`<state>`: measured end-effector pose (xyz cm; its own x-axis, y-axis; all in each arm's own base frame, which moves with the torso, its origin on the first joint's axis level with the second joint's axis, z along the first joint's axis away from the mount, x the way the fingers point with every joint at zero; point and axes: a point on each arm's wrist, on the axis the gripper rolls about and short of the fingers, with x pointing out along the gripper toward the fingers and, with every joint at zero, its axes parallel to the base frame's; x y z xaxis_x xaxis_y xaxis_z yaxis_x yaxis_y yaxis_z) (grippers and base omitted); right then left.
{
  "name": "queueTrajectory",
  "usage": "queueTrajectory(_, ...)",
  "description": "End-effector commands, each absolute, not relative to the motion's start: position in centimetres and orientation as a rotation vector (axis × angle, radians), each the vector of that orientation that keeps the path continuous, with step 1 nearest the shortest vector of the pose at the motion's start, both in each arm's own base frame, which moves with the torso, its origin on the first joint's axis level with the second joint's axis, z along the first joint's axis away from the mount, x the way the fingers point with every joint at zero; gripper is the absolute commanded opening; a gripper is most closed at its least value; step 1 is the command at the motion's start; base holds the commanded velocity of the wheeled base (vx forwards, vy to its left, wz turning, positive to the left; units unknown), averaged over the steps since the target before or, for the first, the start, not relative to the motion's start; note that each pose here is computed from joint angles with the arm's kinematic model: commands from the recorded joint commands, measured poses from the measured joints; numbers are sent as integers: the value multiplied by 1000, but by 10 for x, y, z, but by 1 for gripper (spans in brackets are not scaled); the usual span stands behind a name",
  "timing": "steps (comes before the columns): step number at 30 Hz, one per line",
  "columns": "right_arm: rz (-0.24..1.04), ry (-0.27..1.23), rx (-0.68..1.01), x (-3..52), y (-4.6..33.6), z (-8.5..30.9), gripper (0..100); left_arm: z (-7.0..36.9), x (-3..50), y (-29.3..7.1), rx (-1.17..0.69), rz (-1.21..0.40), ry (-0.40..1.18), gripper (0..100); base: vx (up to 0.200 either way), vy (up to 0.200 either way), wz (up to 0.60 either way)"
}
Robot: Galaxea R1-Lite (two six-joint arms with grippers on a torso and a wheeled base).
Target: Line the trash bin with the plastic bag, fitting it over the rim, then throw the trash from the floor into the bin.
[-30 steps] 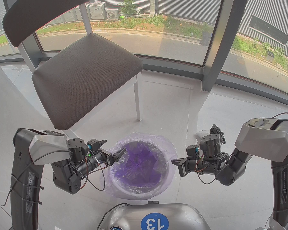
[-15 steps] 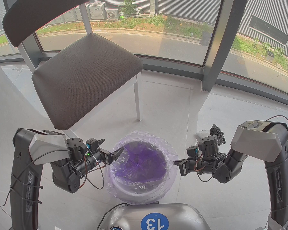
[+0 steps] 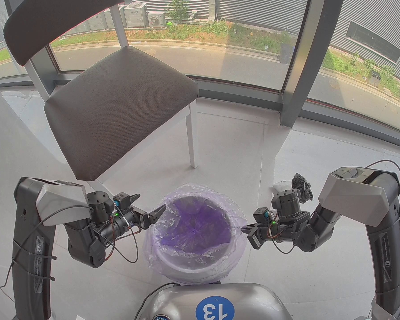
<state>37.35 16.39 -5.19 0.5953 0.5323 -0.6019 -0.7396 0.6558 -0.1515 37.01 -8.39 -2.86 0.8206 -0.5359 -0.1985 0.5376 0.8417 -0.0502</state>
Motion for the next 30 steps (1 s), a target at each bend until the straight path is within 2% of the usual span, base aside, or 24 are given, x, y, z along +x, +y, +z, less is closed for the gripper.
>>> queueTrajectory(1,721,495,-527,386,166,-43,0,-29,361,-74,34,-603,218,100,0,0,0)
queueTrajectory(7,692,463,-607,406,149,-34,0,-31,360,-74,42,-612,223,100,0,0,0)
queueTrajectory(14,680,450,-607,420,147,-24,0,-30,360,-74,42,-612,223,100,0,0,0)
queueTrajectory(23,818,579,-636,358,166,-38,0,-31,358,-75,52,-616,226,100,0,0,0)
queueTrajectory(30,877,634,-656,335,175,-48,0,-31,359,-75,53,-618,222,100,0,0,0)
